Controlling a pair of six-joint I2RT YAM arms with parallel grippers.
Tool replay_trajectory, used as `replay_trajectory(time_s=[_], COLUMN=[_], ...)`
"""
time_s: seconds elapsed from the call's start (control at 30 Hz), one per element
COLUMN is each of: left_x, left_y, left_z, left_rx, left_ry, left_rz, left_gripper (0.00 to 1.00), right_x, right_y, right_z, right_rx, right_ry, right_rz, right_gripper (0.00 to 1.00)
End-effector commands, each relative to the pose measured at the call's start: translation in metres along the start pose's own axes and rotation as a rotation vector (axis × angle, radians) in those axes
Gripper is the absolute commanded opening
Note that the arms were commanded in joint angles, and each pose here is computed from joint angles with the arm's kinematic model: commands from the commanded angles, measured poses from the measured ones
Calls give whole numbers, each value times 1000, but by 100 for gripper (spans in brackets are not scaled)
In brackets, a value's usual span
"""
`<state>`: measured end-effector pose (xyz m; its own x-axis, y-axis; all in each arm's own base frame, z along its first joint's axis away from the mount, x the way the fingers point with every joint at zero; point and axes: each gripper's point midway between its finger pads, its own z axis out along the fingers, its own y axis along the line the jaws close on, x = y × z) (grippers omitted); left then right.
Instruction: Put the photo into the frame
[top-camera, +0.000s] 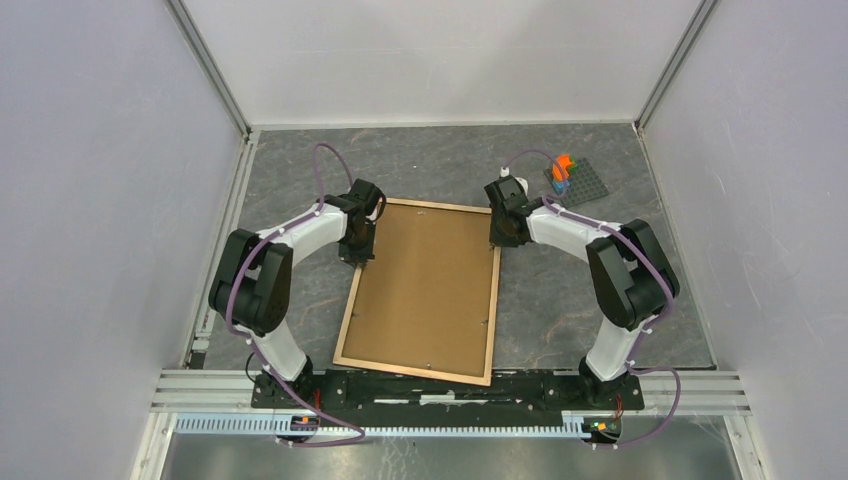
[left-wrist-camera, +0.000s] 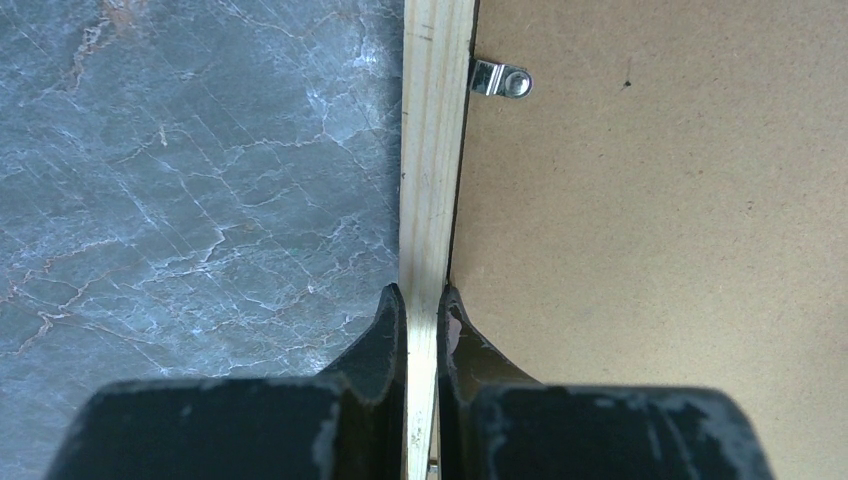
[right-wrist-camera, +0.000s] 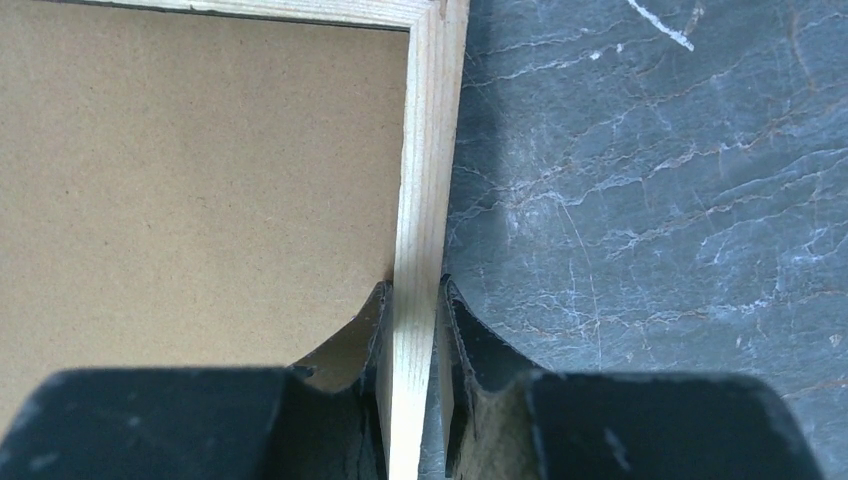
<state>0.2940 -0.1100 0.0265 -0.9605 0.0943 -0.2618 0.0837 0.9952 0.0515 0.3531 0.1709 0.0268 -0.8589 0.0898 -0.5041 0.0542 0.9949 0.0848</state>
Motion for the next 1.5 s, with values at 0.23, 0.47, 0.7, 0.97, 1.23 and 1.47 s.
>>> replay_trajectory(time_s=[0.23, 0.47, 0.7, 0.97, 1.23, 1.47], left_x=[-12, -18, -50, -109, -129, -165], left_y=[-1, 21, 20, 21, -26, -41], left_z=[13, 21, 30, 28, 16, 2], left_rx=[-3, -118, -136, -293, -182, -221], left_ry=[-10, -22, -67, -192, -402, -525], left_rz=[4, 109, 211, 594, 843, 758], left_gripper=[2, 2, 2, 2, 2, 19], right_x=[5, 26, 21, 28, 20, 18], right_y=[41, 41, -1, -35, -49, -48], right_z=[-28, -64, -83, -95, -91, -86], right_rx=[-259, -429, -305, -226, -206, -229], right_ry=[-14, -115, -189, -237, -232, -202], right_rz=[-99, -170, -280, -340, -341, -315], right_gripper=[61, 84, 85, 98, 98, 98])
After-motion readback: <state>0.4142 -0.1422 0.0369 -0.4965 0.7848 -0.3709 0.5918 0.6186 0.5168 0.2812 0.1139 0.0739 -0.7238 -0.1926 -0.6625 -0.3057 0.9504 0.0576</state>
